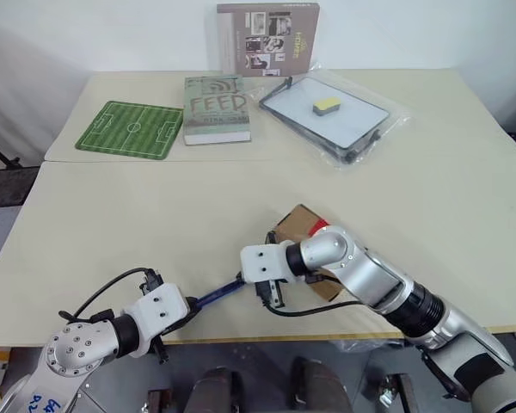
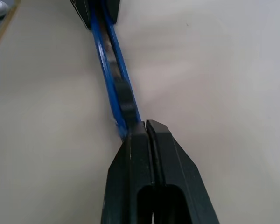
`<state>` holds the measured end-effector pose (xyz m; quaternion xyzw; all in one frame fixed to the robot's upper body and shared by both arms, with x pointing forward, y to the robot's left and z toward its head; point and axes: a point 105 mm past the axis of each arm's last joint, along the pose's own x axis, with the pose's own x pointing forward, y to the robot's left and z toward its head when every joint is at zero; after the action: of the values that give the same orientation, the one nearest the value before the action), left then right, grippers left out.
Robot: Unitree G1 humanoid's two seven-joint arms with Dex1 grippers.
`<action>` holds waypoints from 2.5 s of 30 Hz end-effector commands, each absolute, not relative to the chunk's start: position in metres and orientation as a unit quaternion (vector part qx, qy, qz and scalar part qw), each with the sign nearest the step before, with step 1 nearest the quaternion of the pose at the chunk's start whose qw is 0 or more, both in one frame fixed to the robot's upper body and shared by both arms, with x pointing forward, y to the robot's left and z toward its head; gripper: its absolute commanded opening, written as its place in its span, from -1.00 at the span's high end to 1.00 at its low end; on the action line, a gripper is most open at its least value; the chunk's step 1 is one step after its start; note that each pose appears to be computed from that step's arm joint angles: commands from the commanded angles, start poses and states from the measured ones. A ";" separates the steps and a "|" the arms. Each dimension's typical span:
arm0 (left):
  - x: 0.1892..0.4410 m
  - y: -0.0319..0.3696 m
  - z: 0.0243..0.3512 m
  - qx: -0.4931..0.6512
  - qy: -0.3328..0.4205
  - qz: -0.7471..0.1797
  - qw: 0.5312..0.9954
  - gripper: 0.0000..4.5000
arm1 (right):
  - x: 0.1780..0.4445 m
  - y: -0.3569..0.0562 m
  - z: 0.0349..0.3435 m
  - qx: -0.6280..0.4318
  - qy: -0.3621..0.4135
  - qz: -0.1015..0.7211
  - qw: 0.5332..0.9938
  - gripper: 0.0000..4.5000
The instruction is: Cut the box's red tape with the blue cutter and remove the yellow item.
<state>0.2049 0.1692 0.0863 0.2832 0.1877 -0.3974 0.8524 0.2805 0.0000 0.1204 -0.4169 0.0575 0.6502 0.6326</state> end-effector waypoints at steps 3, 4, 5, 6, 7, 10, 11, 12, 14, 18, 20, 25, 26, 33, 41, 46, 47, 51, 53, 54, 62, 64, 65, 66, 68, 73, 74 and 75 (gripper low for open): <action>0.202 0.176 0.067 0.272 0.231 -0.396 0.846 0.80 | 0.277 -0.006 0.114 -0.422 0.068 0.658 0.620 0.98; 0.203 0.176 0.068 0.272 0.230 -0.397 0.846 0.80 | 0.276 -0.004 0.113 -0.420 0.067 0.660 0.619 0.98; 0.203 0.175 0.068 0.273 0.229 -0.398 0.846 0.80 | 0.276 -0.003 0.112 -0.418 0.067 0.662 0.619 0.98; 0.204 0.175 0.069 0.273 0.227 -0.398 0.846 0.80 | 0.275 -0.002 0.111 -0.418 0.067 0.663 0.618 0.98; 0.205 0.175 0.069 0.273 0.226 -0.398 0.846 0.80 | 0.274 0.000 0.110 -0.416 0.066 0.666 0.616 0.98; 0.208 0.175 0.070 0.274 0.225 -0.398 0.846 0.80 | 0.270 0.005 0.110 -0.409 0.063 0.676 0.610 0.98; 0.209 0.175 0.070 0.274 0.225 -0.398 0.846 0.80 | 0.269 0.007 0.110 -0.407 0.062 0.678 0.609 0.98; 0.210 0.174 0.070 0.274 0.224 -0.399 0.846 0.80 | 0.269 0.008 0.110 -0.406 0.061 0.679 0.609 0.98; 0.211 0.174 0.070 0.275 0.222 -0.400 0.846 0.80 | 0.268 0.009 0.109 -0.404 0.062 0.680 0.609 0.98; 0.216 0.171 0.071 0.277 0.216 -0.403 0.845 0.80 | 0.264 0.015 0.102 -0.400 0.065 0.688 0.602 0.98; 0.217 0.170 0.072 0.277 0.214 -0.404 0.845 0.80 | 0.265 0.018 0.100 -0.398 0.065 0.689 0.603 0.98; 0.219 0.169 0.072 0.279 0.212 -0.406 0.844 0.80 | 0.264 0.031 0.095 -0.387 0.062 0.698 0.599 0.98; 0.219 0.169 0.072 0.279 0.211 -0.406 0.844 0.80 | 0.263 0.033 0.094 -0.387 0.061 0.700 0.598 0.98; 0.222 0.169 0.072 0.281 0.209 -0.405 0.845 0.80 | 0.261 0.043 0.095 -0.373 0.054 0.709 0.595 0.98; 0.229 0.170 0.076 0.285 0.199 -0.396 0.850 0.80 | 0.272 0.044 0.116 -0.338 0.046 0.698 0.630 0.98; 0.243 0.170 0.087 0.289 0.145 -0.382 0.866 0.80 | 0.284 0.024 0.158 -0.269 0.040 0.683 0.678 0.98; 0.246 0.170 0.090 0.286 0.129 -0.378 0.871 0.80 | 0.283 0.018 0.167 -0.246 0.048 0.686 0.683 0.98; 0.264 0.167 0.104 0.269 0.058 -0.360 0.891 0.80 | 0.299 -0.010 0.203 -0.186 0.078 0.650 0.732 0.72; 0.269 0.164 0.111 0.264 0.024 -0.359 0.895 0.80 | 0.306 -0.024 0.210 -0.163 0.126 0.624 0.754 0.47; 0.271 0.163 0.113 0.264 0.007 -0.358 0.896 0.80 | 0.310 -0.029 0.213 -0.150 0.145 0.611 0.763 0.30; 0.280 0.148 0.129 0.277 -0.108 -0.362 0.883 0.80 | 0.325 -0.035 0.219 -0.063 0.240 0.557 0.792 -0.96; 0.282 0.144 0.134 0.285 -0.138 -0.360 0.877 0.80 | 0.328 -0.032 0.220 -0.037 0.256 0.553 0.792 -1.00; 0.283 0.141 0.136 0.286 -0.150 -0.360 0.875 0.80 | 0.329 -0.030 0.221 -0.026 0.261 0.552 0.791 -1.00; 0.283 0.139 0.137 0.289 -0.162 -0.361 0.872 0.80 | 0.329 -0.029 0.222 -0.017 0.265 0.553 0.790 -1.00; 0.285 0.135 0.138 0.296 -0.175 -0.360 0.867 0.80 | 0.330 -0.025 0.223 -0.008 0.272 0.557 0.785 -1.00; 0.288 0.128 0.146 0.309 -0.209 -0.357 0.857 0.80 | 0.334 -0.019 0.222 0.002 0.297 0.552 0.779 -1.00; 0.290 0.128 0.148 0.312 -0.214 -0.352 0.856 0.80 | 0.334 -0.019 0.221 0.002 0.304 0.551 0.777 -1.00; 0.291 0.128 0.150 0.314 -0.218 -0.348 0.856 0.80 | 0.335 -0.019 0.220 0.001 0.313 0.549 0.775 -1.00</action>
<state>0.2917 0.1303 0.1415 0.3059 -0.1942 -0.3558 0.8615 0.3374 -0.0230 0.2108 0.0052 0.3191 0.5376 0.7805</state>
